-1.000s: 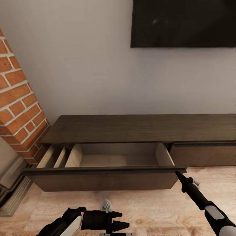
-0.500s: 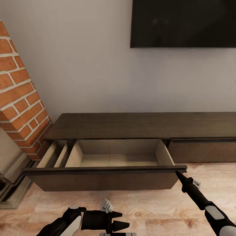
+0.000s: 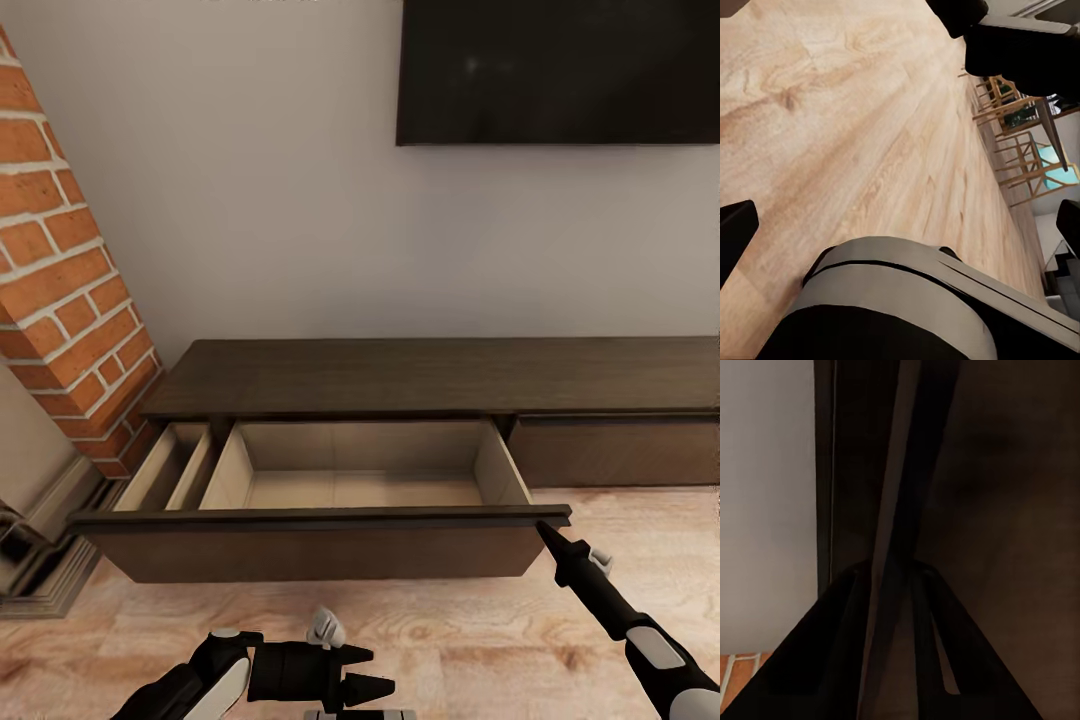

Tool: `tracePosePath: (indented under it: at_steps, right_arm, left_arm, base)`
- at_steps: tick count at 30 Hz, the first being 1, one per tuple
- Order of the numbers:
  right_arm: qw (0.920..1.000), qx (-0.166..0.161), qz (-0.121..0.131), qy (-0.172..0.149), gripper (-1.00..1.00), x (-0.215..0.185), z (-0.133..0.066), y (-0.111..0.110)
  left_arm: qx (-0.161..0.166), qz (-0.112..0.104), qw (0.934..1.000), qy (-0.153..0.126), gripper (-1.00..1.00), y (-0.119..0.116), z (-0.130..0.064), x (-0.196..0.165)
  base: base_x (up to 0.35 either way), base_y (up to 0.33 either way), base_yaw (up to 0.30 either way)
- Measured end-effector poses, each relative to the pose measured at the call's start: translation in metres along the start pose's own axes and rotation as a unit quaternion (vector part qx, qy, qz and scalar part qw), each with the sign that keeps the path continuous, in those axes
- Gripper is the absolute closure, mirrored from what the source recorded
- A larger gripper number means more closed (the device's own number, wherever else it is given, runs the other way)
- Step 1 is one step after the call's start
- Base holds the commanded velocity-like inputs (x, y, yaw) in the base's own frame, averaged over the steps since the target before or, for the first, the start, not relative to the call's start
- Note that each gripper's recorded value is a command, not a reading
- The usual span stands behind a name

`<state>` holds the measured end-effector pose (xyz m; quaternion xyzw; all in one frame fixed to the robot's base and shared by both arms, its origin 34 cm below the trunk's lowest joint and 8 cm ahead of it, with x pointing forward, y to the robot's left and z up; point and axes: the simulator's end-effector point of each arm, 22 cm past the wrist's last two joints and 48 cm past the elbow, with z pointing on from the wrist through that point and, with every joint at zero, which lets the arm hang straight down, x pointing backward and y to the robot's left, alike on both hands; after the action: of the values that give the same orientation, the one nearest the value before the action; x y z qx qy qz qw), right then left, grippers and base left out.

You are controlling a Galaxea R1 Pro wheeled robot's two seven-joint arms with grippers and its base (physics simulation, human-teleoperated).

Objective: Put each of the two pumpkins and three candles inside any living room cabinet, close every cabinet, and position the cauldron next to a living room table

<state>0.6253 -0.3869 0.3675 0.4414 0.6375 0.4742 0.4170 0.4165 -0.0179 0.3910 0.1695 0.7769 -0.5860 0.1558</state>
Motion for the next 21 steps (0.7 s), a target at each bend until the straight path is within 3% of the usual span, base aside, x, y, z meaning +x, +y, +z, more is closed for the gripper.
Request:
tracePosePath:
  at_steps: [6,16,17,18,21]
  right_arm:
    - [0.9999,0.012,-0.002,-0.001,1.0,-0.004,0.011,0.003]
    - [0.9998,0.019,-0.003,-0.003,1.0,-0.007,0.017,0.004]
    - [0.9998,0.019,-0.003,-0.003,-1.0,-0.007,0.017,0.004]
    - [0.9998,-0.014,0.013,-0.009,-1.0,-0.006,0.0,0.008]
    - [0.9997,-0.018,0.014,-0.01,-1.0,-0.006,0.0,0.009]
  left_arm:
    - [0.001,0.0,1.0,0.0,-1.0,0.0,0.0,0.0]
    - [0.005,0.0,1.0,0.0,-1.0,-0.002,0.0,0.0]
    - [0.005,0.0,1.0,0.0,-1.0,-0.002,0.0,0.0]
    - [0.005,0.0,1.0,0.0,-1.0,-0.002,0.0,0.0]
    - [0.005,0.0,1.0,0.0,-1.0,-0.002,0.0,0.0]
  base:
    - [-0.149,0.0,0.0]
    - [-0.028,0.0,0.0]
    - [-0.005,0.0,0.0]
    - [-0.002,0.0,0.0]
    - [-0.002,0.0,0.0]
